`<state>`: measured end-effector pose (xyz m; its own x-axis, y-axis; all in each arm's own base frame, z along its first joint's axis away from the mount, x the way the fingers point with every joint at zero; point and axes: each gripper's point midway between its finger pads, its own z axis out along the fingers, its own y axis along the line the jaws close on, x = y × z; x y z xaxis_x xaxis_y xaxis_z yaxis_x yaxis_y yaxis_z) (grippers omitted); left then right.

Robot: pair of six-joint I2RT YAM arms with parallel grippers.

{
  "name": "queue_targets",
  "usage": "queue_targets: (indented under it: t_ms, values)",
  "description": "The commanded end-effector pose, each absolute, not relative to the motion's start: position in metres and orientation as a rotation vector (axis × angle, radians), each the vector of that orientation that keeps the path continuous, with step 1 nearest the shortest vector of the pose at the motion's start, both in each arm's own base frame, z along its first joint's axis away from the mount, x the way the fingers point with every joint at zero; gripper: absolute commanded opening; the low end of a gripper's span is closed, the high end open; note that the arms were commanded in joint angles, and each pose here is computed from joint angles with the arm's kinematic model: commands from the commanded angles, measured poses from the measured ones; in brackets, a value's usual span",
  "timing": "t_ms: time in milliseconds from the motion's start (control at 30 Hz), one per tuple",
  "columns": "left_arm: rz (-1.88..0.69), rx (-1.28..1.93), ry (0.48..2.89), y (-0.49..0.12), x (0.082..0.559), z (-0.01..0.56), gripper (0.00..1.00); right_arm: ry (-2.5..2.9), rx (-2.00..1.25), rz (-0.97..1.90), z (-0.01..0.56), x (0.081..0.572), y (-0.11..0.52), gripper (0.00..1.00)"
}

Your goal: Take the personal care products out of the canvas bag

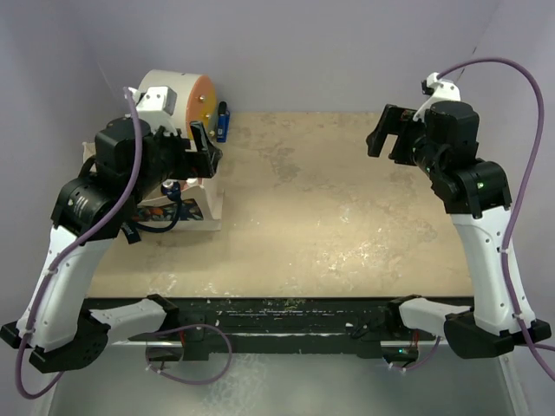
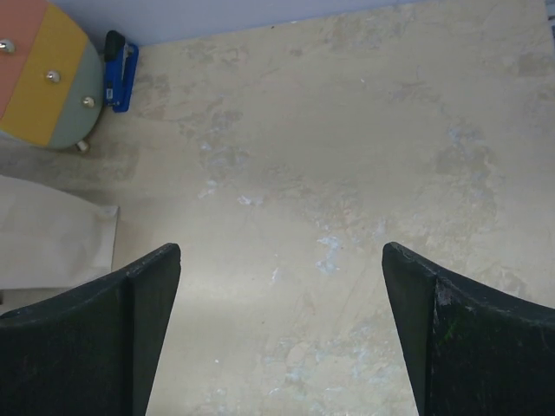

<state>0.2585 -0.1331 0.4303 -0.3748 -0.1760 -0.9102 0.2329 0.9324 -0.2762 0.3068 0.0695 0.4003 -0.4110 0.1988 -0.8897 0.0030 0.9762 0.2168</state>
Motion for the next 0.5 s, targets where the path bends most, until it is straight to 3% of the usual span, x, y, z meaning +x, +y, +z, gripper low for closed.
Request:
queue_targets:
  t_ms: [0, 467]
  values:
    - [-0.47, -0.03, 1.948, -0.134, 0.257, 0.429, 0.99, 1.97, 0.143, 0.304, 0.409, 0.299, 0.079, 1.0]
    - [-0.379, -0.136, 2.066, -0.127, 0.265, 0.398, 0.99, 1.992, 0.041, 0.517, 0.397, 0.3, 0.117, 1.0]
